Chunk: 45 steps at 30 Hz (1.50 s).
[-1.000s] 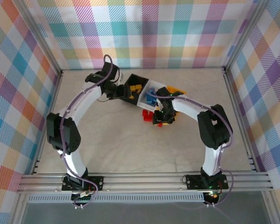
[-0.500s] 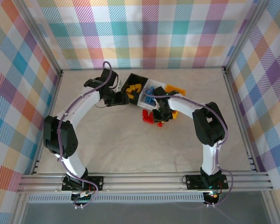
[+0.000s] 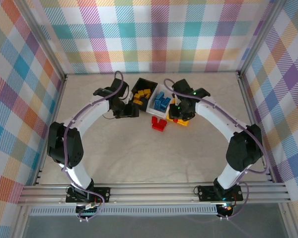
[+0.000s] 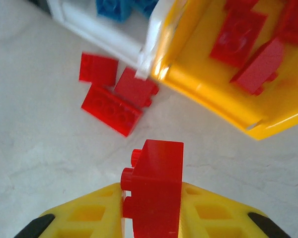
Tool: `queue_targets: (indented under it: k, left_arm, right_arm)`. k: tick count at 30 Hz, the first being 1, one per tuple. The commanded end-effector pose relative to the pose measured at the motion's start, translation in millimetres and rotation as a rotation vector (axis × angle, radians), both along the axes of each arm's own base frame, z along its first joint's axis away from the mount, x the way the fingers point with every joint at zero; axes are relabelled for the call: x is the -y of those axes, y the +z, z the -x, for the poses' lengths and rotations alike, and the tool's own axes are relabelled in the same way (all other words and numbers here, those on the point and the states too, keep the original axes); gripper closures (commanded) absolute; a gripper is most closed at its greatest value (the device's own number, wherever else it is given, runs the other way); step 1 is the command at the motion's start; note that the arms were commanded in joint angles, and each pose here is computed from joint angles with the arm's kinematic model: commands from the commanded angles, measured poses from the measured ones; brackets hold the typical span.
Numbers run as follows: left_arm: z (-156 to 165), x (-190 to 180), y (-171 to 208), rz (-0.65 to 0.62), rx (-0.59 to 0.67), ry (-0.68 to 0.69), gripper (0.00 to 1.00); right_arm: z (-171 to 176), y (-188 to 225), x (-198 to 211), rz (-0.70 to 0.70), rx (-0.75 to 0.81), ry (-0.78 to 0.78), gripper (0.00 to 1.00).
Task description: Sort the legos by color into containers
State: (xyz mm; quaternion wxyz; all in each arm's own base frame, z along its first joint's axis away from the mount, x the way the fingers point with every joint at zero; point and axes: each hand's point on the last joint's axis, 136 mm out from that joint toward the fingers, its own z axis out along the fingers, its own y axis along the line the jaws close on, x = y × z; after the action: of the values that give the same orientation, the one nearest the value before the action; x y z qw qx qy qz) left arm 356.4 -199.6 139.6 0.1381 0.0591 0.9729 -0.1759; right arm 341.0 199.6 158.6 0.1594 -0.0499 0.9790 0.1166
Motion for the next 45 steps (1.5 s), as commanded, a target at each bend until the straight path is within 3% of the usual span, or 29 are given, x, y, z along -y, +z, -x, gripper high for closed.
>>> queue_targets:
  k: [1, 8, 19, 25, 30, 37, 45]
  left_arm:
    - [15, 22, -6, 0.028, -0.012, -0.081, 0.38]
    - [33, 40, -16, 0.052, -0.056, -0.128, 0.37]
    - [37, 43, -19, 0.075, -0.089, -0.133, 0.34]
    - [32, 46, -16, 0.075, -0.085, -0.133, 0.34]
    - [30, 47, -15, 0.081, -0.076, -0.133, 0.31]
    - [24, 44, -9, 0.095, -0.053, -0.12, 0.31]
    - [12, 17, 1, 0.106, -0.007, -0.018, 0.25]
  right_arm:
    - [-22, -13, 21, 0.045, -0.029, -0.047, 0.73]
    - [-68, -36, 39, 0.062, -0.047, -0.088, 0.72]
    - [-99, -65, 56, 0.077, -0.08, -0.121, 0.71]
    - [-99, -56, 57, 0.062, -0.061, -0.129, 0.59]
    - [-95, -31, 57, 0.039, -0.02, -0.134, 0.56]
    - [-62, 7, 37, 0.009, 0.023, -0.094, 0.44]
    - [1, -17, -11, 0.024, -0.059, -0.014, 0.35]
